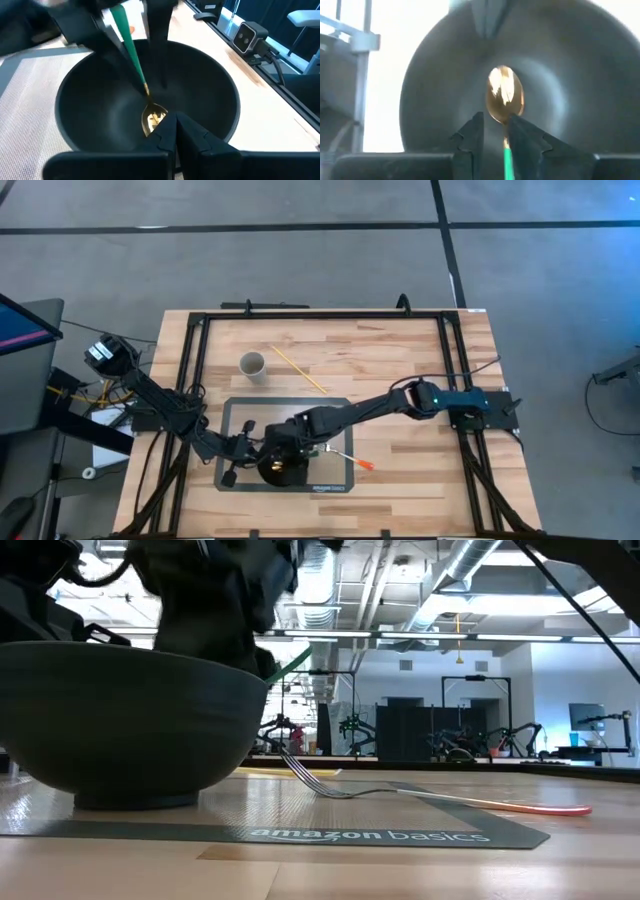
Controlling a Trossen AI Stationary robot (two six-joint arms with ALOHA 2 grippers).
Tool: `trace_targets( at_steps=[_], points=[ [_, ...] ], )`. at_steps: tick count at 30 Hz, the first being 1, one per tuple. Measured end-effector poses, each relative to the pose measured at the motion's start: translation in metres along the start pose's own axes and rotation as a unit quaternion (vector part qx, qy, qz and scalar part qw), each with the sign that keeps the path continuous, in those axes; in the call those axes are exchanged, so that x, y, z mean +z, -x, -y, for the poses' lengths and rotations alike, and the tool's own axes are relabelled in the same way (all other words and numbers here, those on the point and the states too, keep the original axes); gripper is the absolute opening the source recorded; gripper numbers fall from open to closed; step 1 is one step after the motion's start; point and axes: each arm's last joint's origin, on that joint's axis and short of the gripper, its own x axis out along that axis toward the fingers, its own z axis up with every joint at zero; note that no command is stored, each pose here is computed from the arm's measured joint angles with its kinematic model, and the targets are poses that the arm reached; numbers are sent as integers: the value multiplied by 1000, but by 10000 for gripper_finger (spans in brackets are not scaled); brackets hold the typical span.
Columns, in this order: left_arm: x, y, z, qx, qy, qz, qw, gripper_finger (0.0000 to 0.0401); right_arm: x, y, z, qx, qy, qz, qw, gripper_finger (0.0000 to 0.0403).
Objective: Pick & Place Utensil
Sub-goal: Put the orange fork into the black bowl on the mat
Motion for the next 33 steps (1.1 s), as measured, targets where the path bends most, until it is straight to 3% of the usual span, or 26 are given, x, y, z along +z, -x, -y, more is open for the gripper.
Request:
trace_targets(
  at_steps=[6, 11, 14, 18, 21, 25, 30, 33],
  points=[
    [0, 0, 0, 0, 0, 0, 1000, 6, 12, 38, -12, -3, -3, -11, 1000, 77],
    [0, 0, 0, 0, 0, -1, 1000, 6, 6, 93, -25, -8, -20, -12, 1000, 76],
    [0, 0, 0, 0, 0, 0, 1000, 6, -1, 127, -42, -50, -27, 12, 998, 76],
    [0, 0, 0, 0, 4, 1, 1000, 6, -21, 155, -82, -184, 8, 69, 980, 77],
    [0, 0, 0, 0, 5, 2, 1000, 6, -47, 149, -113, -265, 21, 68, 962, 77],
    [1, 0, 0, 0, 5, 3, 1000, 6, -82, 120, -141, -296, 9, 37, 955, 75],
    [1, 0, 0, 2, 7, 7, 1000, 6, -128, 81, -148, -329, -29, 0, 944, 62],
    [2, 0, 0, 2, 8, 9, 1000, 6, -150, 76, -150, -345, -59, 4, 937, 53]
  ],
)
